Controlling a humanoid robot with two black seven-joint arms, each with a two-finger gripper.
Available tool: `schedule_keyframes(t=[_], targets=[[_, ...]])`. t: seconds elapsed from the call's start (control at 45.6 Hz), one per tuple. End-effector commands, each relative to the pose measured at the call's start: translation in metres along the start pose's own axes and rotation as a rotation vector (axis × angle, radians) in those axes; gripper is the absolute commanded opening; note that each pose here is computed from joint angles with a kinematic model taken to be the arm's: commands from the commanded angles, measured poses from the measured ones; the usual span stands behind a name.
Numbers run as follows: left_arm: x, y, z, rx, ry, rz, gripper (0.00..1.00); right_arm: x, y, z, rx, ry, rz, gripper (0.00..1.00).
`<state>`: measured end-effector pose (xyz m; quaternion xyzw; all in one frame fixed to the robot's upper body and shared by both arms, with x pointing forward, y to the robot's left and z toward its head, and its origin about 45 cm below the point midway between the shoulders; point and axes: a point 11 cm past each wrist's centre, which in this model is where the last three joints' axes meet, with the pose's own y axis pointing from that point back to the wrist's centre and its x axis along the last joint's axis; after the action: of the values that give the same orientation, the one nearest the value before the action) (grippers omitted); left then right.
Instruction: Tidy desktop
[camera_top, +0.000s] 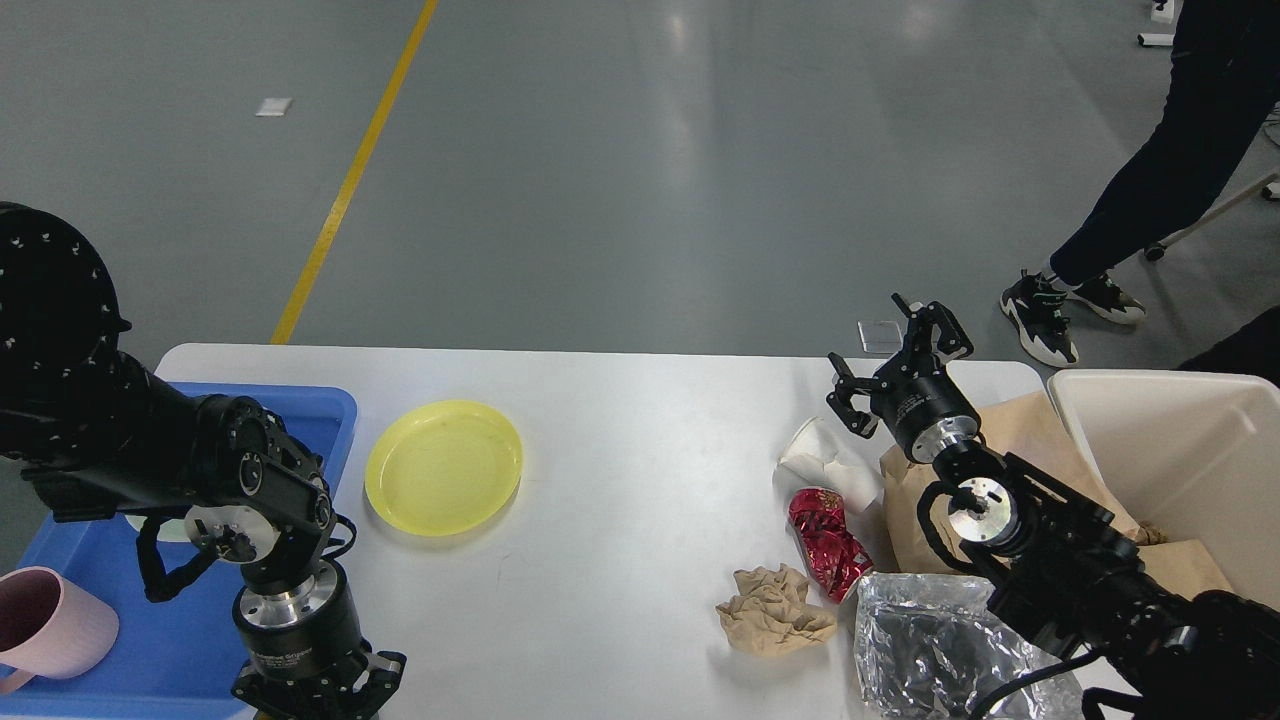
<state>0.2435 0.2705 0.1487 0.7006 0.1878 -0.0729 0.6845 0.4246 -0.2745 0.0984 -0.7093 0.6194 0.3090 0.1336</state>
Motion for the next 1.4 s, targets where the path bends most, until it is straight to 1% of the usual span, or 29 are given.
schedule_keyframes(t=[0.0, 0.153, 0.329, 0.592, 0.745, 0.877, 1.052, 1.096, 1.227, 1.381], targets=[[0.000, 0.000, -0.001, 0.000, 0.003, -0.001, 0.00, 0.000, 0.000, 0.000, 0.000, 0.001, 0.000, 1.00], [0.000, 0.007, -0.001, -0.004, 0.002, -0.009, 0.00, 0.000, 0.000, 0.000, 0.000, 0.001, 0.000, 1.00], [0.000, 0.030, -0.001, -0.040, 0.011, -0.046, 0.00, 0.000, 0.000, 0.000, 0.000, 0.000, 0.000, 1.00], [-0.004, 0.052, 0.001, -0.059, 0.011, -0.082, 0.00, 0.000, 0.000, 0.000, 0.000, 0.000, 0.000, 1.00], [-0.003, 0.068, -0.017, -0.064, 0.057, -0.085, 0.00, 0.000, 0.000, 0.000, 0.000, 0.000, 0.000, 1.00], [0.002, 0.073, -0.038, -0.059, 0.111, -0.061, 0.00, 0.000, 0.000, 0.000, 0.000, 0.000, 0.000, 1.00], [0.034, 0.091, -0.067, -0.041, 0.176, 0.057, 0.00, 0.000, 0.000, 0.000, 0.000, 0.000, 0.000, 1.00], [0.040, 0.091, -0.073, -0.040, 0.188, 0.073, 0.00, 0.000, 0.000, 0.000, 0.000, 0.000, 0.000, 1.00], [0.049, 0.092, -0.090, -0.047, 0.225, 0.076, 0.00, 0.000, 0.000, 0.000, 0.000, 0.000, 0.000, 1.00], [0.053, 0.098, -0.096, -0.049, 0.236, 0.081, 0.00, 0.000, 0.000, 0.000, 0.000, 0.000, 0.000, 1.00]])
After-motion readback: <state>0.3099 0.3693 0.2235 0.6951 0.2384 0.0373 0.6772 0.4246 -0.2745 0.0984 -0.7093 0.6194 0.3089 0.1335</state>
